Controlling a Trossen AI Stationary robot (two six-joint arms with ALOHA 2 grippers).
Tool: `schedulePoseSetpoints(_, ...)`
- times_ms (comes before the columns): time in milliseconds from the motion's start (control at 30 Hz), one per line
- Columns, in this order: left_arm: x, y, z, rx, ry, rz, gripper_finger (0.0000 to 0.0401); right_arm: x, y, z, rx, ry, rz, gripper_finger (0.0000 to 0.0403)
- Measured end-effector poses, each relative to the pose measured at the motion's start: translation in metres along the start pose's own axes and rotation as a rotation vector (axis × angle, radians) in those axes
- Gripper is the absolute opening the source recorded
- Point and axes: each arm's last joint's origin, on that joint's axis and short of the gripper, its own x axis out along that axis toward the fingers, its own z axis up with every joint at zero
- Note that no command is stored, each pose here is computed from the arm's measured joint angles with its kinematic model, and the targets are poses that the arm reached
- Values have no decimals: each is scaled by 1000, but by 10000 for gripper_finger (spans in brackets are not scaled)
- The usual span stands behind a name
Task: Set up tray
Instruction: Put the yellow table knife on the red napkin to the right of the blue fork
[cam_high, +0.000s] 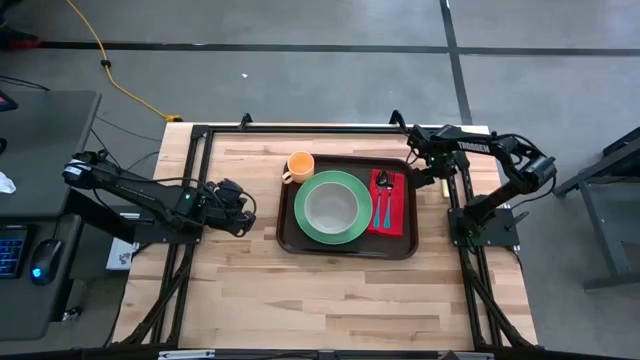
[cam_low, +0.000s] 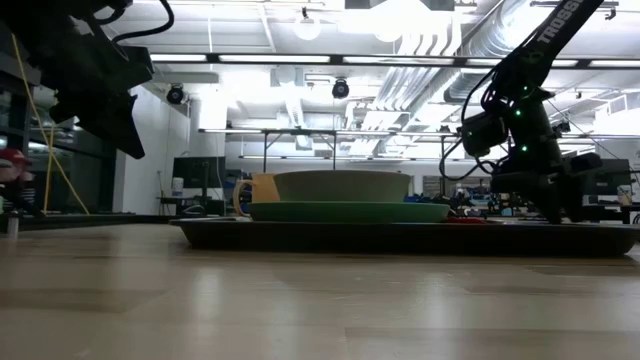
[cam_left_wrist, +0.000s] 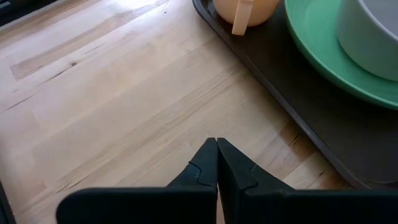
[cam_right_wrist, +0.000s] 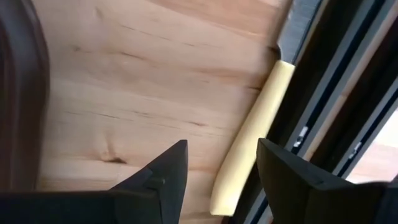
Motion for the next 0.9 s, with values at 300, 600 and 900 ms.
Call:
schedulePoseSetpoints(300,0,0,0,5,-3,2,31,1,-1,-1,7,-1,-29,171)
schedulePoseSetpoints(600,0,0,0,9,-5,5,31,34,-12,-17,105,48,16,173)
schedulePoseSetpoints(900,0,1,0,11,-21,16,31,26,-8,-13,125,11,81,151)
